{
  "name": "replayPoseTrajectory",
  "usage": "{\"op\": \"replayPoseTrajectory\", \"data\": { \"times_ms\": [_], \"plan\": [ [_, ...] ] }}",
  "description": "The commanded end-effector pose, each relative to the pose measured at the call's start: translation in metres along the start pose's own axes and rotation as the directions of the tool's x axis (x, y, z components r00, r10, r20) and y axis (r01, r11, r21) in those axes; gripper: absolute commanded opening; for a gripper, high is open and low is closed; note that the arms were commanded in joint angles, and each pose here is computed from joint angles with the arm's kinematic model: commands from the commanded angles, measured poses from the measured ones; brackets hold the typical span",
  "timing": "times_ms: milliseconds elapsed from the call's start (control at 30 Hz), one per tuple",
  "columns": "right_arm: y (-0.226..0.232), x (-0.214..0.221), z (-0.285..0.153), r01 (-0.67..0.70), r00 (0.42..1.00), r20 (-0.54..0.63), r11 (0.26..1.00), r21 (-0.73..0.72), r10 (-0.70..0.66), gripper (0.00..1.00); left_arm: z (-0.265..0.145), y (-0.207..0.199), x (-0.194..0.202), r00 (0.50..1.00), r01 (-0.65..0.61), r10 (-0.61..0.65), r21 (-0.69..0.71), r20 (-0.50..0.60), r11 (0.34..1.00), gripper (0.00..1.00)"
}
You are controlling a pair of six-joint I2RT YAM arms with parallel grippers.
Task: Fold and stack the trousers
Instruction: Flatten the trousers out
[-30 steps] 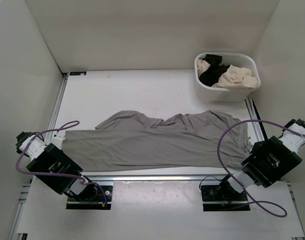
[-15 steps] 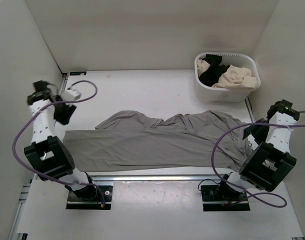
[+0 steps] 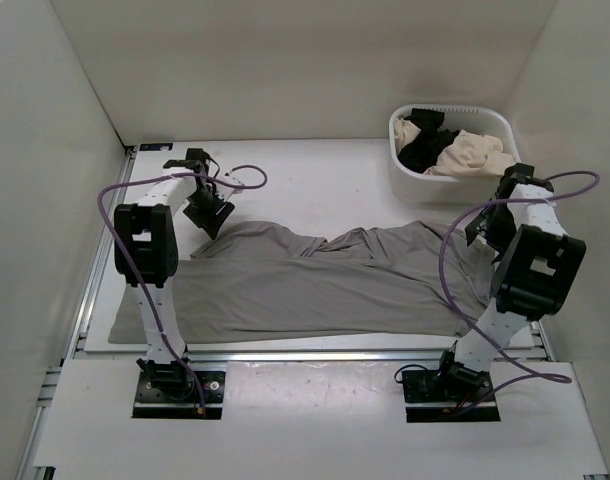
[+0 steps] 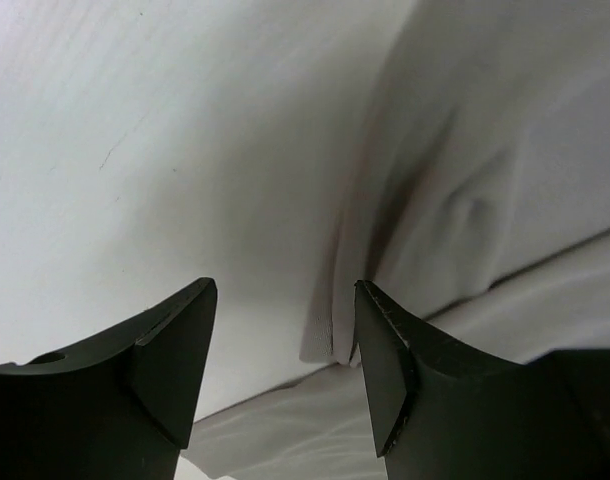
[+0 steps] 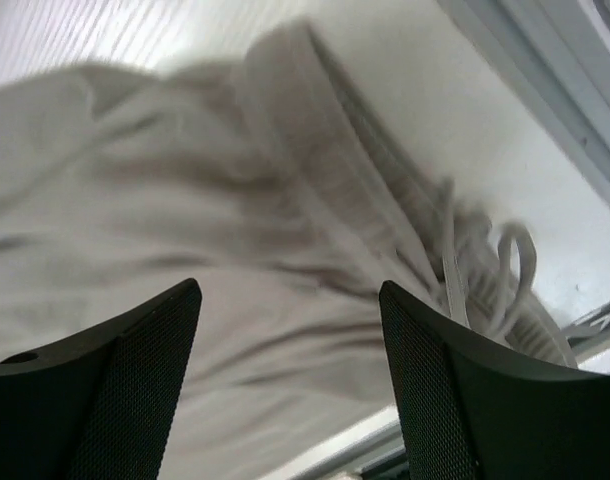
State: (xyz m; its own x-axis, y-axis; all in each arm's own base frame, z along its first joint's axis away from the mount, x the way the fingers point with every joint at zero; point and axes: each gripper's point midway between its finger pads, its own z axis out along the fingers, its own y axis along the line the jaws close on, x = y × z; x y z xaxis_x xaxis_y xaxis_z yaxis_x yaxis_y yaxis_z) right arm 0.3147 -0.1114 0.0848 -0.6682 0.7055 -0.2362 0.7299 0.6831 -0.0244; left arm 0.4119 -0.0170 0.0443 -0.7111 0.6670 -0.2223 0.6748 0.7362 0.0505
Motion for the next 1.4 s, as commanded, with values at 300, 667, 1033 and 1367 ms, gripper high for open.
{"op": "replayPoseTrajectory", "data": {
  "times_ms": [300,667,1033,1367],
  "plan": [
    [-0.004,-0.022,0.052,0.001,1.000,-0.011,0.990,0.144,0.001,0.78,0.021,-0.067,0.035,0.991,0.039,-0.016,0.175,-0.130,0.984,0.66],
    [-0.001,-0.025,0.066,0.012,1.000,-0.017,0.990,0.142,-0.010,0.03,-0.008,0.004,-0.008,0.992,0.079,-0.089,-0.117,-0.089,0.990,0.14],
    [-0.015,0.011,0.048,0.034,0.999,-0.002,0.996,0.087,-0.034,0.00,-0.151,0.094,-0.055,0.986,0.133,-0.061,-0.522,0.153,0.843,0.14],
    [-0.007,0.034,0.045,0.098,0.994,-0.049,0.995,0.021,-0.097,0.04,-0.074,0.087,0.000,0.981,0.191,-0.187,-0.444,0.053,0.876,0.14]
  ]
}}
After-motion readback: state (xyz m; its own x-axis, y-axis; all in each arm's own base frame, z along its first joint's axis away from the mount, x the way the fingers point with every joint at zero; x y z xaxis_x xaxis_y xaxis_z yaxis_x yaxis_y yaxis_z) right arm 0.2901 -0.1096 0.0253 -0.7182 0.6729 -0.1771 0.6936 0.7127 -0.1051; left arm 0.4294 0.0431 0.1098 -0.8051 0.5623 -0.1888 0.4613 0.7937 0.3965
